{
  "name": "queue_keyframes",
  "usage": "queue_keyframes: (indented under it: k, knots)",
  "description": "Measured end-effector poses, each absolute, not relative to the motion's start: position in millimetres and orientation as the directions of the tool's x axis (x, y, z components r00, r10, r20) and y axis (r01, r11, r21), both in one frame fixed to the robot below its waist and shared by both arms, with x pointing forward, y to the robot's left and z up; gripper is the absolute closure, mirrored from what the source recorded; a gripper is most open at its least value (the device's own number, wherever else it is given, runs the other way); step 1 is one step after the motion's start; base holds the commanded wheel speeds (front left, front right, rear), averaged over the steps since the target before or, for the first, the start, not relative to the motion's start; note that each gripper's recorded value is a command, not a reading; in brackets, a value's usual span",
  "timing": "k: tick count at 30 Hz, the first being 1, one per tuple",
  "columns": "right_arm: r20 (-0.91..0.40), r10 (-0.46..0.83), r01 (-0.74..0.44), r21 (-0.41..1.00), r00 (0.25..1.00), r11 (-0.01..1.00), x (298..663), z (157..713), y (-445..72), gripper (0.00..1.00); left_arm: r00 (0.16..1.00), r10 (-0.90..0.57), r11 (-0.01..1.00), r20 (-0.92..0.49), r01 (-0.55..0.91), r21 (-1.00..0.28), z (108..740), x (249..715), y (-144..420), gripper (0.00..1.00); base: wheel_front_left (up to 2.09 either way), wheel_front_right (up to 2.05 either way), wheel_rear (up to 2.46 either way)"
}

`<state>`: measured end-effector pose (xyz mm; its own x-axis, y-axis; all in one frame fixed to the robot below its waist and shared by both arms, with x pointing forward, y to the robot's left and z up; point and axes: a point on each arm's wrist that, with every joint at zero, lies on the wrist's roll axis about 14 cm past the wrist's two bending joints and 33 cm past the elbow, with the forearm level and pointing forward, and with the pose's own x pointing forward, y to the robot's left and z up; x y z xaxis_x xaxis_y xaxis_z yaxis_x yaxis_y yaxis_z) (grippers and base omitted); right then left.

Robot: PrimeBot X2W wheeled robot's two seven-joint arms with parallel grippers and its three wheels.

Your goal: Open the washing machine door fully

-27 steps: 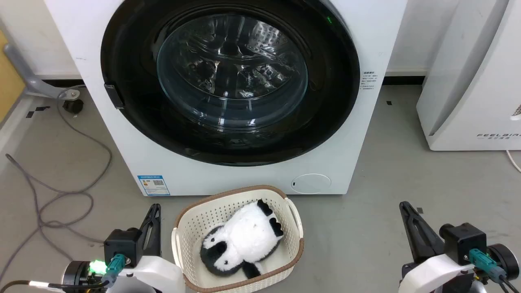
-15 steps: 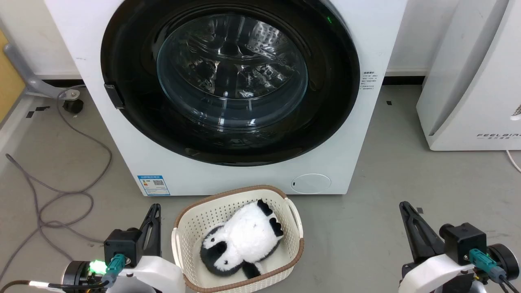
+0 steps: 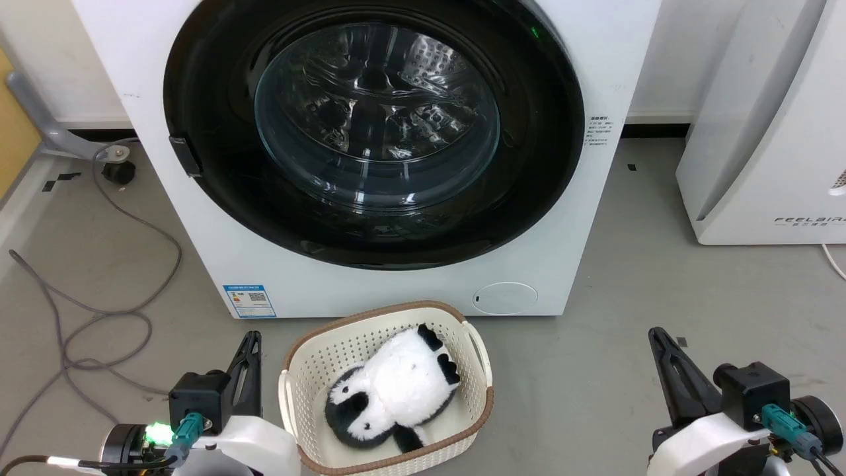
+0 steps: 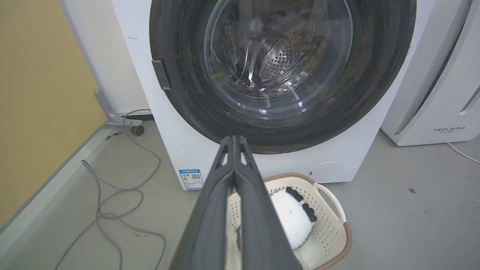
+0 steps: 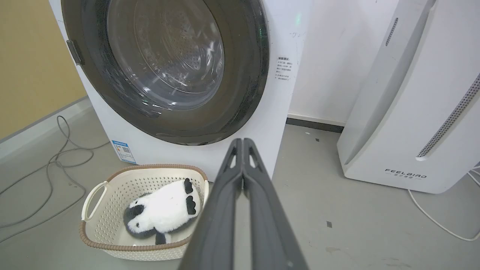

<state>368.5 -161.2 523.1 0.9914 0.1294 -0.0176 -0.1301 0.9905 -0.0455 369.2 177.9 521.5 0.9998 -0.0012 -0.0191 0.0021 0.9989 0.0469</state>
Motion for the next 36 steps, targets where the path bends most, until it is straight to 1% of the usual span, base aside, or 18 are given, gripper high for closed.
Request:
queue_keyframes:
  k: [5, 6, 24, 36]
  knots:
    - [-0.018, 0.13, -0.13, -0.046, 0.991, 0.99, 368.5, 523.1, -161.1, 1.0, 1.0, -0.001, 0.999, -0.019, 0.002, 0.047, 521.6, 369.2, 177.9, 1.0, 0.0, 0.0, 0.0]
    - [-0.018, 0.13, -0.13, -0.046, 0.991, 0.99, 368.5, 523.1, -161.1, 0.0, 1.0, -0.001, 0.999, -0.019, 0.002, 0.047, 521.6, 369.2, 177.9, 0.0, 0.0, 0.0, 0.0]
    - [-0.001, 0.126, -0.126, -0.043, 0.992, 0.991, 368.3, 524.8, -162.8, 0.0, 1.0, -0.015, 0.999, -0.006, 0.015, 0.046, 522.1, 369.1, 173.4, 0.0, 0.0, 0.0, 0.0]
    - [0.029, 0.118, -0.118, -0.009, 0.993, 0.993, 368.9, 528.8, -165.3, 0.0, 1.0, -0.025, 0.999, 0.015, 0.024, 0.038, 524.0, 368.9, 170.1, 0.0, 0.0, 0.0, 0.0]
